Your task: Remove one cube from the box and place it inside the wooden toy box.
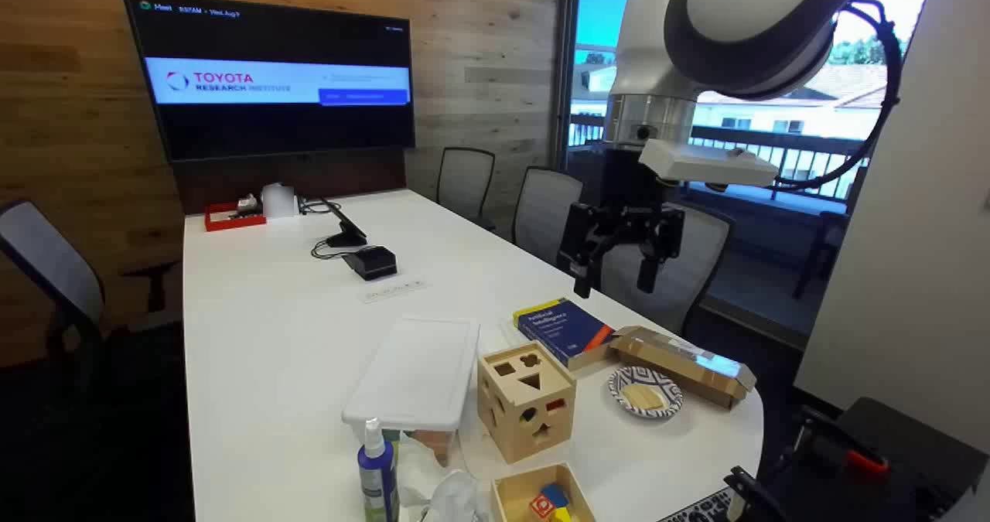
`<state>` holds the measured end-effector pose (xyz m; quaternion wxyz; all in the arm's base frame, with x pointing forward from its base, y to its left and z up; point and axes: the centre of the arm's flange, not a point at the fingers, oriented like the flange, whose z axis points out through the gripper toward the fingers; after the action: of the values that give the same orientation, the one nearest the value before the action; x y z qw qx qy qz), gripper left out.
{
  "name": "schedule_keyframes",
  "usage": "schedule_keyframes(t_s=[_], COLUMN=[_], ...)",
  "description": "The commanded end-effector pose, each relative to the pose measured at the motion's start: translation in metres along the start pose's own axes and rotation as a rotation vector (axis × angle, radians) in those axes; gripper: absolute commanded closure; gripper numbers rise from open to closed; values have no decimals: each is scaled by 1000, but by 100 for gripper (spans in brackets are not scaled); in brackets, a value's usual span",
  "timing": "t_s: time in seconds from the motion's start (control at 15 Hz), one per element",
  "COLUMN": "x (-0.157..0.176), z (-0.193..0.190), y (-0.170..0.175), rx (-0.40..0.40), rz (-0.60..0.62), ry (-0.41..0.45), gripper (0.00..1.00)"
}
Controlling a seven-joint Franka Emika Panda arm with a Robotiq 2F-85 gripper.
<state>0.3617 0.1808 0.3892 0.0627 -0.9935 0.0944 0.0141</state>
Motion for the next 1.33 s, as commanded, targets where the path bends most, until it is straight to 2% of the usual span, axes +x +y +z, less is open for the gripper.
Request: schedule_keyframes(t_s=[0.0,0.2,0.53,0.87,1.27], x=[0,0,2,-3,13], z=[0,0,45,115,207], y=[0,0,-38,-79,-68], rx=[0,0,29,3,25], rz=[0,0,193,457,681], ry=[0,0,-6,7,7], gripper=[0,0,0,0,0])
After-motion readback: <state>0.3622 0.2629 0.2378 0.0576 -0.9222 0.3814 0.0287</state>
